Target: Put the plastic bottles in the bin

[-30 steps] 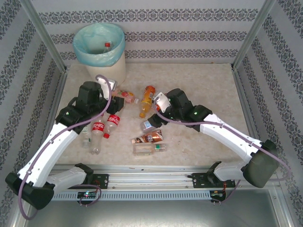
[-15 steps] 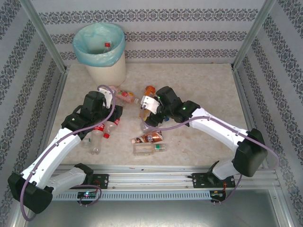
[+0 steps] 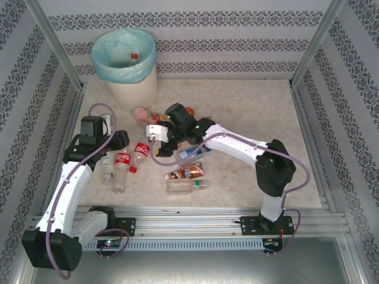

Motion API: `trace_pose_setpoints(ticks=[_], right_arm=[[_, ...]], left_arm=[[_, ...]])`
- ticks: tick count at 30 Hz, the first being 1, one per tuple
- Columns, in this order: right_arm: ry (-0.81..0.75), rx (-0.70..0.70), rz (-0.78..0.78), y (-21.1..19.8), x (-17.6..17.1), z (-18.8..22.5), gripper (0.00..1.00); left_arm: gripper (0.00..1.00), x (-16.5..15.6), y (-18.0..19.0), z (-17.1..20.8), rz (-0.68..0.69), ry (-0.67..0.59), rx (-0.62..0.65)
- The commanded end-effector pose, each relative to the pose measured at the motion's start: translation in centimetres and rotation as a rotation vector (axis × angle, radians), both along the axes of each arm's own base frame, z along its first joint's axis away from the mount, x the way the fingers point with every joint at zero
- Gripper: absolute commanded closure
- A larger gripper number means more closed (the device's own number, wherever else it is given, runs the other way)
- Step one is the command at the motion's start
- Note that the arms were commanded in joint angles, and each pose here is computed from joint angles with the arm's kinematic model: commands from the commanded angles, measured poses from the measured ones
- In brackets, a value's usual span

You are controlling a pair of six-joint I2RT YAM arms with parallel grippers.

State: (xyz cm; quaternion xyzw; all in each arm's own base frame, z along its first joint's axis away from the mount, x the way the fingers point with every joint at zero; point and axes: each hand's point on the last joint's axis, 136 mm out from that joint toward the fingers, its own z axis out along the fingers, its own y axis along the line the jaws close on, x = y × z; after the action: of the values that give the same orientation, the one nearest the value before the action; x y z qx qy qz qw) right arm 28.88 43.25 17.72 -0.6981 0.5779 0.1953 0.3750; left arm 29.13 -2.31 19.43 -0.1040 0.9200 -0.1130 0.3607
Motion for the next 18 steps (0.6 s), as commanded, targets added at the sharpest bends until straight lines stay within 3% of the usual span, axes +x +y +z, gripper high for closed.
trace_pose_setpoints(ticks=[1,18], right_arm=[[-0.059,0.016,0.138,2.8,-0.8,-0.5,0.16],[-0.139,-0.261,0.239,6.5,4.7,-9.1,0.02]], left_arm=[[0.44,-0.1,-0.9,-0.6,0.001,-0.003,-0.137],[0.43,-0.4,1.3,-1.0,0.069,-0.023,-0.073]])
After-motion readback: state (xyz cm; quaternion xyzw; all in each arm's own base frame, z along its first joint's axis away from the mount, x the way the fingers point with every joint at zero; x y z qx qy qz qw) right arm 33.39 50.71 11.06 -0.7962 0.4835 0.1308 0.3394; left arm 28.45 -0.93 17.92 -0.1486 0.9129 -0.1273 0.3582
